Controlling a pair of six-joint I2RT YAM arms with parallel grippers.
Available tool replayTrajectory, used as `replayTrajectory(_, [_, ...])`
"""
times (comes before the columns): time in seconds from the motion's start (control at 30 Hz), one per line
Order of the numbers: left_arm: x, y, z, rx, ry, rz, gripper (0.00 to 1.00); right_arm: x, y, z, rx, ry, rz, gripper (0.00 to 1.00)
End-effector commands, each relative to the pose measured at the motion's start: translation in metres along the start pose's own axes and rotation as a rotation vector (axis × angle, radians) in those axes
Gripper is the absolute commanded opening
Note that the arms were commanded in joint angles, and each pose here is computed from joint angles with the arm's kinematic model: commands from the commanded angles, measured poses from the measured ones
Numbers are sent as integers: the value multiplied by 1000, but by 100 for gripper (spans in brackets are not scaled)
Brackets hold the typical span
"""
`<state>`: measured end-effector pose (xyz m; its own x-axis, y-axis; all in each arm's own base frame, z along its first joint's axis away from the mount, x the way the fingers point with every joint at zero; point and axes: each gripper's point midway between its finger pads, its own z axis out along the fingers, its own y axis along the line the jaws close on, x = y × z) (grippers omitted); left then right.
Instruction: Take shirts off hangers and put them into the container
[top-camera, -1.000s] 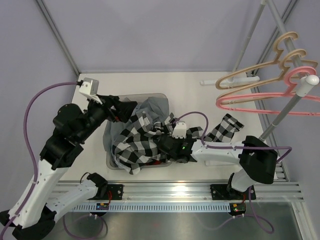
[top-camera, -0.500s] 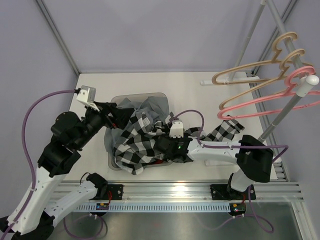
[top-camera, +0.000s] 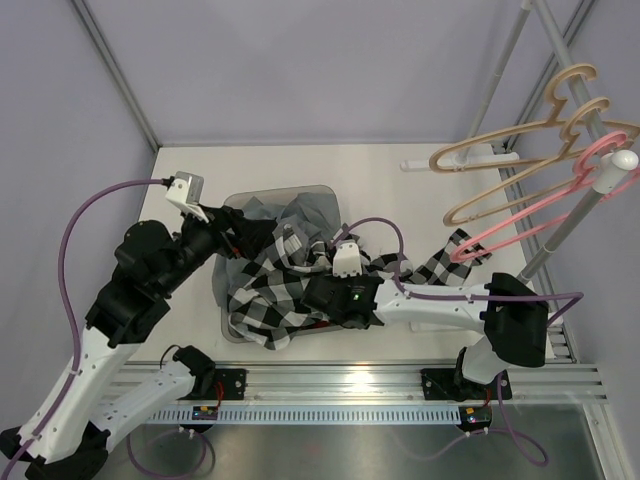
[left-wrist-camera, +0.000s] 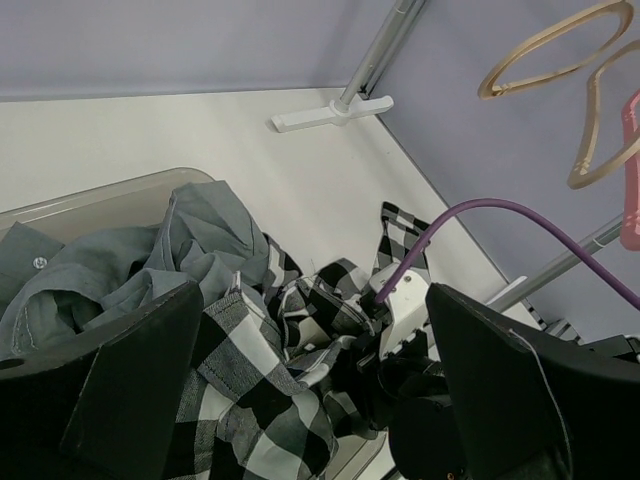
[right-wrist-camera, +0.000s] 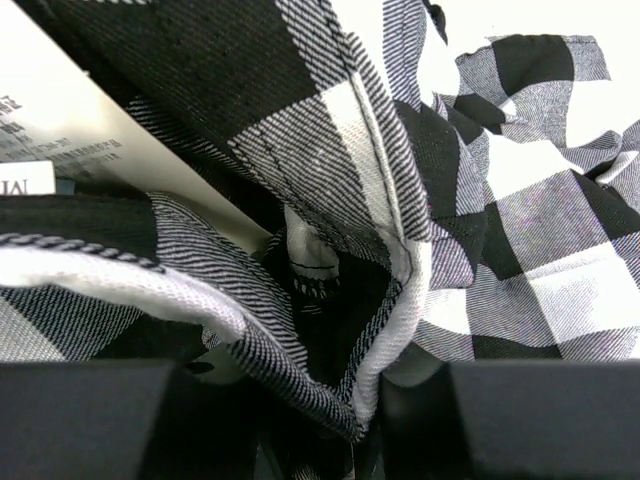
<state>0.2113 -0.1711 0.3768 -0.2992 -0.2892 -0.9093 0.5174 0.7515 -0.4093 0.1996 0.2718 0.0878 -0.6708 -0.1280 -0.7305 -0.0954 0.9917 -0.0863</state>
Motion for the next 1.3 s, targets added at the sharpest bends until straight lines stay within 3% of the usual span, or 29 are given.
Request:
replayTrajectory(0.0, [-6, -7, 0, 41, -31, -3, 99, -20, -9, -6, 68, -74, -27, 20])
replayTrajectory(0.23, [8, -3, 7, 36, -2, -14, 99, -44, -9, -22, 114, -124, -74, 14])
replayTrajectory(0.47, [15, -2, 7, 42, 17, -15, 99, -51, -1, -24, 87, -135, -80, 27])
replayTrajectory(0.63, [12, -3, 3, 43, 6, -13, 99, -40, 3, -18, 73, -106, -92, 25])
replayTrajectory(0.77, [16, -2, 3, 40, 15, -15, 99, -25, 12, -10, 30, -78, -69, 29])
replayTrajectory(1.03, [24, -1, 6, 53, 31, -23, 99, 0, 4, 2, 50, -36, -50, 78])
replayTrajectory(1.27, [30, -1, 10, 61, 40, -30, 99, -11, -11, -8, 86, -67, -41, 74])
